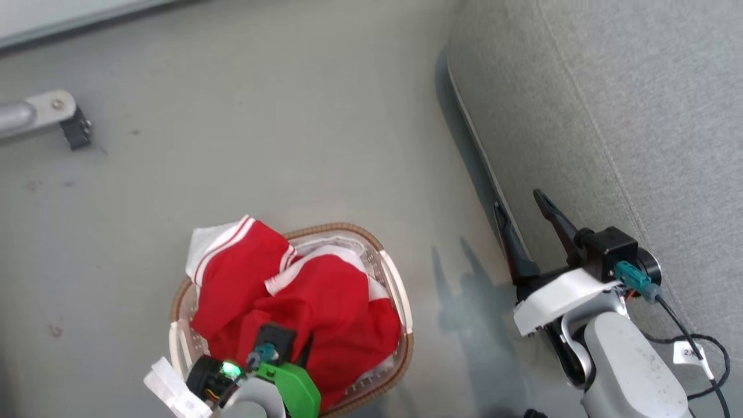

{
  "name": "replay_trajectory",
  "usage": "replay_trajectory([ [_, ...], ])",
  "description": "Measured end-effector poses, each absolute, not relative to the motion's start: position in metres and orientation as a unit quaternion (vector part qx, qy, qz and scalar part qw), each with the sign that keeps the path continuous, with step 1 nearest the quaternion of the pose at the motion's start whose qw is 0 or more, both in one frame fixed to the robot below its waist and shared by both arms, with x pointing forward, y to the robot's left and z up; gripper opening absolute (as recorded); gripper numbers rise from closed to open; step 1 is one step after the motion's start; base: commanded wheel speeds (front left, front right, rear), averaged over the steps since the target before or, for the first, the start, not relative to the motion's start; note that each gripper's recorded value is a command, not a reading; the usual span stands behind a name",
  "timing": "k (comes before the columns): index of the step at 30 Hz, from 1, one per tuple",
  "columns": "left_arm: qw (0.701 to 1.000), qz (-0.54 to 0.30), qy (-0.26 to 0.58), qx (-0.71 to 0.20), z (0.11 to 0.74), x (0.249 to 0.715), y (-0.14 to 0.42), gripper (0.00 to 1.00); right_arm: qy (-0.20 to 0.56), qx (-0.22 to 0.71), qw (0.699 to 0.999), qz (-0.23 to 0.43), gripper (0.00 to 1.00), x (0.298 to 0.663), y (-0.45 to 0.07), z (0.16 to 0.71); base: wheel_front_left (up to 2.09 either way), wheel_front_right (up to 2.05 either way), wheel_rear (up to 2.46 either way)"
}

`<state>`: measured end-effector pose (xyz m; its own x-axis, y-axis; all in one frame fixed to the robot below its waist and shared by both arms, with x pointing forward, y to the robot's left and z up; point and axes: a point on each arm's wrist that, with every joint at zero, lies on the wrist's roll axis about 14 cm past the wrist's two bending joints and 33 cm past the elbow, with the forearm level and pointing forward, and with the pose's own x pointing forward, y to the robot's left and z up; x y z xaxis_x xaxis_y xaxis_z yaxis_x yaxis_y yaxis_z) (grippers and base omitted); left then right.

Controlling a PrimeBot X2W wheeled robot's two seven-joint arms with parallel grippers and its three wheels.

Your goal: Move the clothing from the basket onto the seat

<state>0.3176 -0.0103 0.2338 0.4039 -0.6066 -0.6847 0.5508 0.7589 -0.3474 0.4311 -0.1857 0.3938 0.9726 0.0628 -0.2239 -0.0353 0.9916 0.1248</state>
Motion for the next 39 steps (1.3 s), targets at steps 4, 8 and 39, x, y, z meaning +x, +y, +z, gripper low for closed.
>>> replay_trajectory([
  [4,0.853,-0.345,0.39,-0.036,0.258,0.313,-0.01,0.0,0.102,0.062,0.993,0.024,1.0,0.419,-0.185,0.407,0.0,0.0,0.0],
  [8,0.874,-0.331,0.353,-0.047,0.284,0.317,-0.007,0.0,0.088,0.065,0.994,0.029,1.0,0.409,-0.181,0.42,0.0,0.0,0.0],
  [39,0.944,-0.3,-0.101,-0.093,0.567,0.392,-0.001,0.0,0.055,0.065,0.987,0.139,1.0,0.355,-0.108,0.453,0.0,0.0,0.0],
])
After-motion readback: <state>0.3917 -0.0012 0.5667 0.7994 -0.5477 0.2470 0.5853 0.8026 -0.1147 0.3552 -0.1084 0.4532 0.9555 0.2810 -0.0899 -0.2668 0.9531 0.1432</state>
